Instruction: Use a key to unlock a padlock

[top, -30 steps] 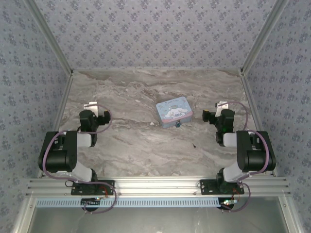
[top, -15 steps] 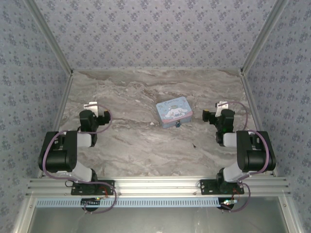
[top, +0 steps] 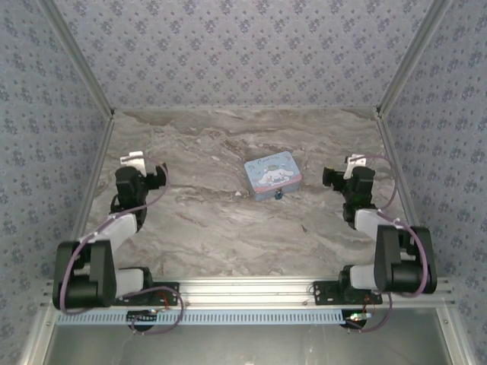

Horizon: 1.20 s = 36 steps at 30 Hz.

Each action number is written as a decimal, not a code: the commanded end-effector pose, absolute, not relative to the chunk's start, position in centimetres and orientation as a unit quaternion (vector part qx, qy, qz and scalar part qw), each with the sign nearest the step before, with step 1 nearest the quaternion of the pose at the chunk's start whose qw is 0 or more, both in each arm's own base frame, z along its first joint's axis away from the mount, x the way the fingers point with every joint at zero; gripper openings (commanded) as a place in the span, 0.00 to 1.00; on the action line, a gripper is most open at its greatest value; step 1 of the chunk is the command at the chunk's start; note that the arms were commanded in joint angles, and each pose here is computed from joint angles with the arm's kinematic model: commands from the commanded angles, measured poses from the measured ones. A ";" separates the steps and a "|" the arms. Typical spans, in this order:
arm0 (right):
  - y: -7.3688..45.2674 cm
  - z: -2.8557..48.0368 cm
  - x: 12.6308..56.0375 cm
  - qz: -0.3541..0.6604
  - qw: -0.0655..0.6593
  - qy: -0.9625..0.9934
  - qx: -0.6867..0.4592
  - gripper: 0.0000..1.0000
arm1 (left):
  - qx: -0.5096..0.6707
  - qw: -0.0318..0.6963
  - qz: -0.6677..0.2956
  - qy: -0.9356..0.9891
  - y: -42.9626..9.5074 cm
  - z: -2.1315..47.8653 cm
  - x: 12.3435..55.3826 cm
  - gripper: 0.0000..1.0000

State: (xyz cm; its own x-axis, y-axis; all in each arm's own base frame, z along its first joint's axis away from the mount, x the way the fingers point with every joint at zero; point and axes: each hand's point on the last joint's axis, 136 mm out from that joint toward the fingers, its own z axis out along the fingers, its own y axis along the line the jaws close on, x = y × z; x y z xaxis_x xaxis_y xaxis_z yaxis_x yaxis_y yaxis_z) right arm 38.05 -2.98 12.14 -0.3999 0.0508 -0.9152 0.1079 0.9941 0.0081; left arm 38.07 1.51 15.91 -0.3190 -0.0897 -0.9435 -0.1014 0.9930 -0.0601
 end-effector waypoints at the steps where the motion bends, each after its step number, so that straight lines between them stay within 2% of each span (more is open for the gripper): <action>1: -3.6 12.8 36.9 -0.018 0.507 0.857 0.092 1.00 | -0.120 0.533 -0.036 0.837 1.3 17.4 37.3 0.99; 8: -2.0 14.2 33.3 0.035 0.417 0.900 0.119 1.00 | -0.147 0.453 -0.171 0.862 -3.3 18.8 35.8 0.99; 15: 0.8 16.0 29.0 0.108 0.402 0.898 0.141 1.00 | -0.108 0.410 -0.286 0.860 -10.8 18.1 32.9 0.99; 17: 1.7 16.4 27.8 0.126 0.395 0.898 0.145 0.97 | -0.100 0.396 -0.320 0.855 -13.2 17.5 32.0 0.99; 23: 5.0 15.6 25.4 0.170 0.341 0.914 0.138 0.88 | -0.077 0.362 -0.373 0.851 -18.2 15.9 30.0 0.98; 28: 7.3 13.6 23.6 0.162 0.287 0.936 0.125 0.84 | -0.046 0.325 -0.401 0.856 -21.7 15.1 28.8 0.98; 36: 11.3 10.3 21.9 0.149 0.205 0.963 0.092 0.75 | -0.032 0.319 -0.409 0.855 -23.4 14.4 28.6 0.98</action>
State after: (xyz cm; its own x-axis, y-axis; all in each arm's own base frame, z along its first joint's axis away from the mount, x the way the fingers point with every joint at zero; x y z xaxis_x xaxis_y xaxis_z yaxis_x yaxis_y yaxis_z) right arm 22.43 10.92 10.81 -0.8820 0.2134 -0.4202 0.0614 0.9361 0.3464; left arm 28.07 -22.67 13.03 -0.8138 -0.2953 -0.5005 0.1756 0.6960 -0.6962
